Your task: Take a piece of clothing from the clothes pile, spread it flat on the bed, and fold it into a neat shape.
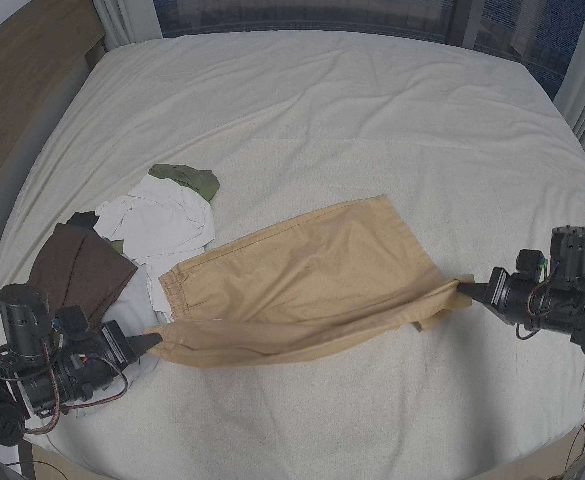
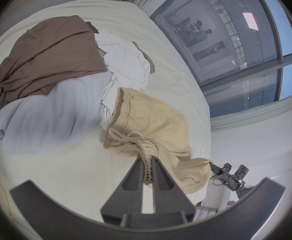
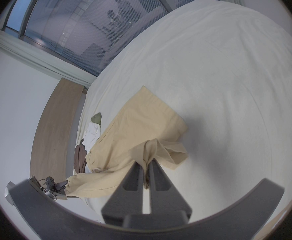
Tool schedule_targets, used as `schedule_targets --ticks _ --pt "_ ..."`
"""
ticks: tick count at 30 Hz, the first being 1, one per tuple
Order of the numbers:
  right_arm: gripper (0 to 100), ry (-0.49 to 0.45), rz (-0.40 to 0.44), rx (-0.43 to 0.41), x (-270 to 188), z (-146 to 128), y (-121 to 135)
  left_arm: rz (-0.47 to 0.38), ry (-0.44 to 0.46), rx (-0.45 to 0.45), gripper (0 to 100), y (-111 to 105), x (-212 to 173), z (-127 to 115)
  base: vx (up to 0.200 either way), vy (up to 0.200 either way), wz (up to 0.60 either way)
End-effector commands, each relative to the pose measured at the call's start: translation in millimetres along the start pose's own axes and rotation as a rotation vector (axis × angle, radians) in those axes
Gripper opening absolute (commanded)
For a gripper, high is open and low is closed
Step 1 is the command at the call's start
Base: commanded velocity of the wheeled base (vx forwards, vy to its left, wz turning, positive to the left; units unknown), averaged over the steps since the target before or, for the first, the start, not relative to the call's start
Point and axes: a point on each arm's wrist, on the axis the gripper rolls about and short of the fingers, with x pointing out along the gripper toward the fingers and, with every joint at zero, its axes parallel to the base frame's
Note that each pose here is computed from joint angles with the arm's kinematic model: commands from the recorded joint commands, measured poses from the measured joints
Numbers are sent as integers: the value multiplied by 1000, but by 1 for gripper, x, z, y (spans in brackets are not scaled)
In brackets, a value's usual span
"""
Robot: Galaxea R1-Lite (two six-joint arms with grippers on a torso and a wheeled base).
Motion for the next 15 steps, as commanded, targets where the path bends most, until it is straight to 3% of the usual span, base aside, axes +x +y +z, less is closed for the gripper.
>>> schedule_targets --ticks 1,8,15 --pt "0 -40 0 -3 5 21 4 21 -19 -21 0 1 13 2 0 0 0" --pt "0 -59 7 -37 20 49 16 51 -90 -50 0 4 26 4 0 0 0" --pt "0 -60 23 -82 41 60 21 40 -112 -90 0 4 28 7 0 0 0"
